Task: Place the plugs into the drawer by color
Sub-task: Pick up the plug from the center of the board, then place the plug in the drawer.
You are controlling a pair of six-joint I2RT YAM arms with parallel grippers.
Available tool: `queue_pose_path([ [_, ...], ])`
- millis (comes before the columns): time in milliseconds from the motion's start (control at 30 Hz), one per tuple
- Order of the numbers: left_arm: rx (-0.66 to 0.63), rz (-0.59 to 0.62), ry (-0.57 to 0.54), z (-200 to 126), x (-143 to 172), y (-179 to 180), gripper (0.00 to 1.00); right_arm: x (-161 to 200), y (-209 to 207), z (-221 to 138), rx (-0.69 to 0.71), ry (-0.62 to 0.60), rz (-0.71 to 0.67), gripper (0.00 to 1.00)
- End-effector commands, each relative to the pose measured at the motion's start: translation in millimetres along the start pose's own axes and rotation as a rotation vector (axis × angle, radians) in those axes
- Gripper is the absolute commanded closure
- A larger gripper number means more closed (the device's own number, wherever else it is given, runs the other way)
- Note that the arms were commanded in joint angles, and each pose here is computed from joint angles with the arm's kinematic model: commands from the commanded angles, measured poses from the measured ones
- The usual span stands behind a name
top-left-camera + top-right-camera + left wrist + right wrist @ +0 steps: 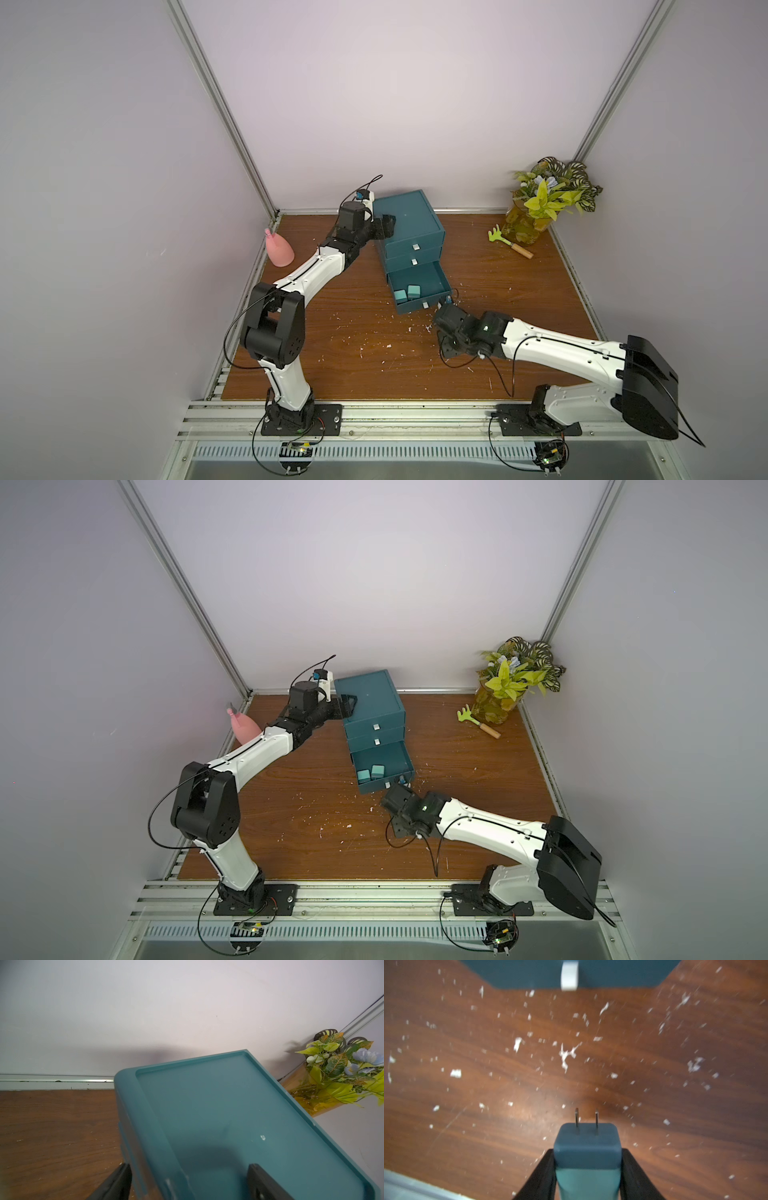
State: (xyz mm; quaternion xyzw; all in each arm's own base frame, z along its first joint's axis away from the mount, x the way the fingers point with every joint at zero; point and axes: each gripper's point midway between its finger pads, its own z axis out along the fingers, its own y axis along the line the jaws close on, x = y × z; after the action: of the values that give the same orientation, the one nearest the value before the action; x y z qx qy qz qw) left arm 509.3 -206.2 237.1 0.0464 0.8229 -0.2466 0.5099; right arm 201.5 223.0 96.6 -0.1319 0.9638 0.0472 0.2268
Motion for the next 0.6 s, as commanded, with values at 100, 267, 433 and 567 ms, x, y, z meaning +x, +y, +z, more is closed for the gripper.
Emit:
queue_pose_path([
  [100,-0.027,0.007,0.151,7.2,48.8,4.7,0.17,-86.8,-24.1,-2.7,0.094,-0.123,-0.113,0.58],
  [267,-0.039,0.02,0.149,6.4,47.7,6.6,0.17,-130.7,-31.5,9.6,0.122,-0.144,-0.128,0.58],
  [433,-0.036,0.015,0.165,9.9,53.3,7.7,0.17,-158.1,-29.5,19.5,0.124,-0.165,-0.128,0.58],
  [567,-0.041,0.017,0.17,11.0,55.1,9.1,0.17,-163.6,-27.6,31.2,0.107,-0.164,-0.116,0.58],
])
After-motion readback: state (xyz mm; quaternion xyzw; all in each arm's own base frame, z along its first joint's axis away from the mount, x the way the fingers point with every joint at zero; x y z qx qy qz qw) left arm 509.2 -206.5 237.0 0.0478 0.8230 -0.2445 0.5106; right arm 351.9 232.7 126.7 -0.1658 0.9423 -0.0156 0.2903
